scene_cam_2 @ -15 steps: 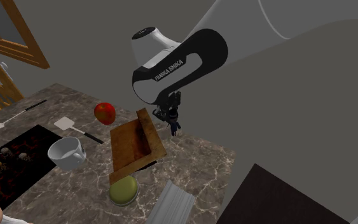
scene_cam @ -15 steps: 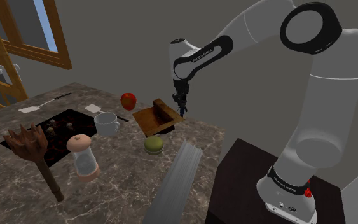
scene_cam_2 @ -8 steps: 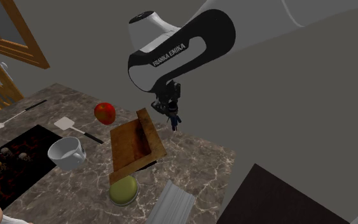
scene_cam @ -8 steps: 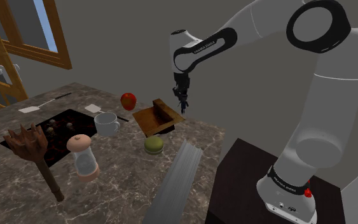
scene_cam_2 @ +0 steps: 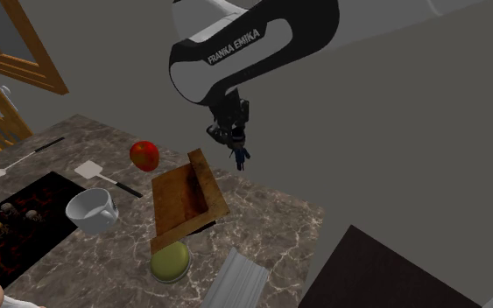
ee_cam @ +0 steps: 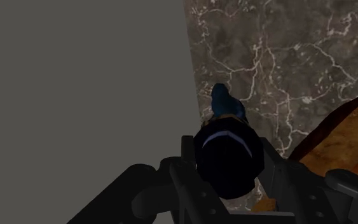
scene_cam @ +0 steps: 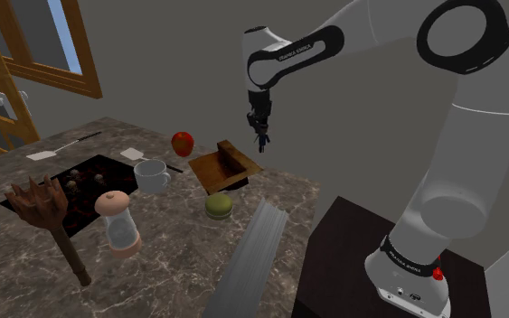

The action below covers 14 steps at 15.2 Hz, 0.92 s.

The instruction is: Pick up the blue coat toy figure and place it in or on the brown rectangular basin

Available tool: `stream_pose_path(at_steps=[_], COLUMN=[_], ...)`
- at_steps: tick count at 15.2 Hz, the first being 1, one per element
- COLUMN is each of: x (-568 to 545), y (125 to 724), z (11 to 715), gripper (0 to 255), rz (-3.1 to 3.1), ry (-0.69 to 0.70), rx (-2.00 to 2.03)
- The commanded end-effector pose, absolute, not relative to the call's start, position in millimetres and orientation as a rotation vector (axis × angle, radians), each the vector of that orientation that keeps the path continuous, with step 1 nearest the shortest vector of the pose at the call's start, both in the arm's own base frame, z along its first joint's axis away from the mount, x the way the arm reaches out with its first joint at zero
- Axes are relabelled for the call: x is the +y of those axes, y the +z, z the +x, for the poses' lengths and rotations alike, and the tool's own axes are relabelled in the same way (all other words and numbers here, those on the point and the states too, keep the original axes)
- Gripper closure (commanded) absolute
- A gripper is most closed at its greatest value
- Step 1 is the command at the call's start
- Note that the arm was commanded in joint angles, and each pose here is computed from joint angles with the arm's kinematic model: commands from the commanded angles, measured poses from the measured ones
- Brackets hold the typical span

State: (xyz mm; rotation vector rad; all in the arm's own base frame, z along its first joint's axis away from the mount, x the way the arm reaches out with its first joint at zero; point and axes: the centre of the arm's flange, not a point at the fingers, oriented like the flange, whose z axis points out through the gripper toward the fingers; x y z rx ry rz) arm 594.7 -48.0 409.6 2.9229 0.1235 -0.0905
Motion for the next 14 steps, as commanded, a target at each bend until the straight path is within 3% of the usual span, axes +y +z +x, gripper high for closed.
stream_pose_path(at_steps=[1, 14], x=[-47.1, -47.1], y=[420.9, 489.6], z=[594.8, 594.8], gripper=[255, 255], rz=[2.923, 2.923], ry=[-0.091, -0.091], rx=[0.123, 0.123])
